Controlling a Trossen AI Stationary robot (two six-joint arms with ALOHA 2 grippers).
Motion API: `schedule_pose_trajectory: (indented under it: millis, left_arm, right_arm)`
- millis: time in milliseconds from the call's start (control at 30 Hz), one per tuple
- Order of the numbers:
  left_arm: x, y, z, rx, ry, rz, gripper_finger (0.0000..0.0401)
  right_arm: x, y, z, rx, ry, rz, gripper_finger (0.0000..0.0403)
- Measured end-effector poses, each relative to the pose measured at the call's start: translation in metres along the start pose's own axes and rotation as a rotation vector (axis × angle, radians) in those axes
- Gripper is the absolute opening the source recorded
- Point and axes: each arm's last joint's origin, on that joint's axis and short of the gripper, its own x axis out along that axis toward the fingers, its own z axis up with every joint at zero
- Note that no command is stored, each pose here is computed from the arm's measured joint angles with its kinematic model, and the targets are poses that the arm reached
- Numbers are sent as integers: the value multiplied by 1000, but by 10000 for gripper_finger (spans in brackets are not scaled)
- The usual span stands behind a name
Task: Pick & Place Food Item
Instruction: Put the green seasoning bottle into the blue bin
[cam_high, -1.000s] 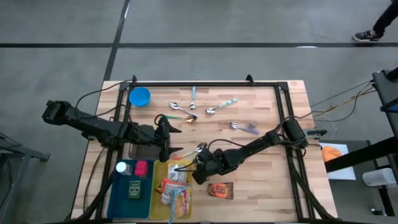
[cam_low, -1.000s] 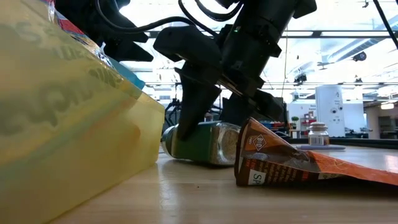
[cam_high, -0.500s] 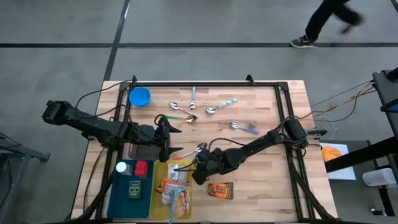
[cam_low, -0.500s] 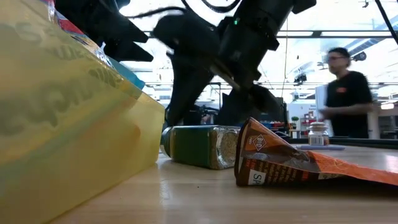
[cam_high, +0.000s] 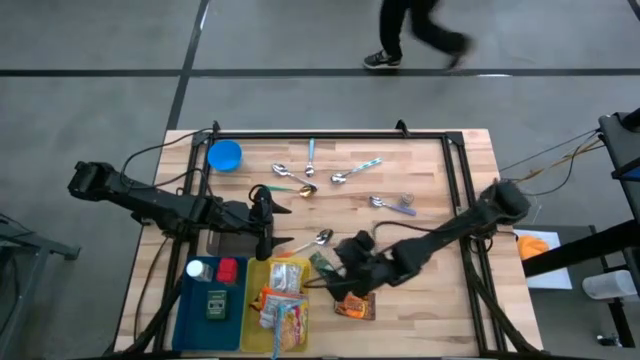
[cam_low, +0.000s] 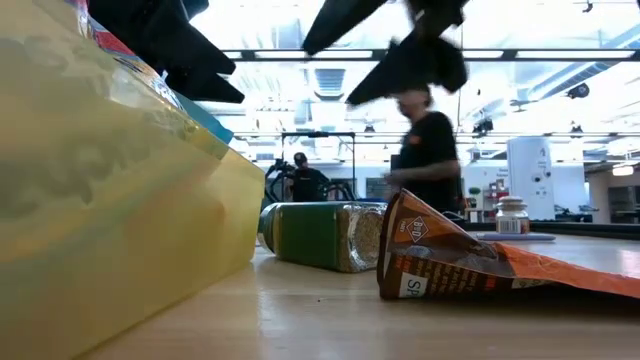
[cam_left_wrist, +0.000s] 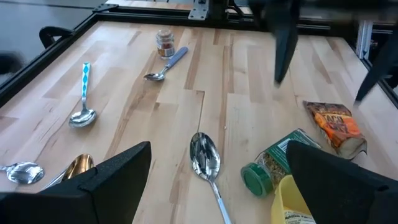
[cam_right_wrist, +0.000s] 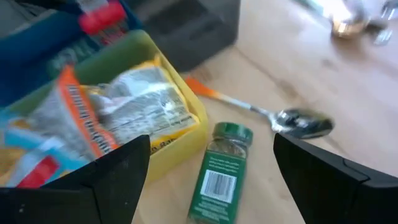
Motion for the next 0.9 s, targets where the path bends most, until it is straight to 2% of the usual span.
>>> schedule_pose_trajectory:
  millis: [133, 333, 433, 567, 667, 900]
  left_arm:
    - [0, 0, -1, 2, 6, 1, 375]
    - [0, 0, -1, 3, 10, 2, 375]
    - [0, 0, -2, 5, 20, 3, 375]
    - [0, 0, -3, 7, 26, 4, 375]
    - [0, 0, -3, 7, 27, 4, 375]
    - [0, 1, -3, 8, 31, 5, 375]
  right_arm:
    - [-31, -9, 1, -43, -113, 84, 338]
    - [-61, -36, -11, -127, -342, 305, 338]
    - [-72, -59, -16, -227, -453, 391, 338]
    - [-87, -91, -27, -391, -520, 526, 338]
    - [-98, -116, -33, -387, -556, 607, 338]
    - [-120, -164, -45, -343, -653, 645, 338]
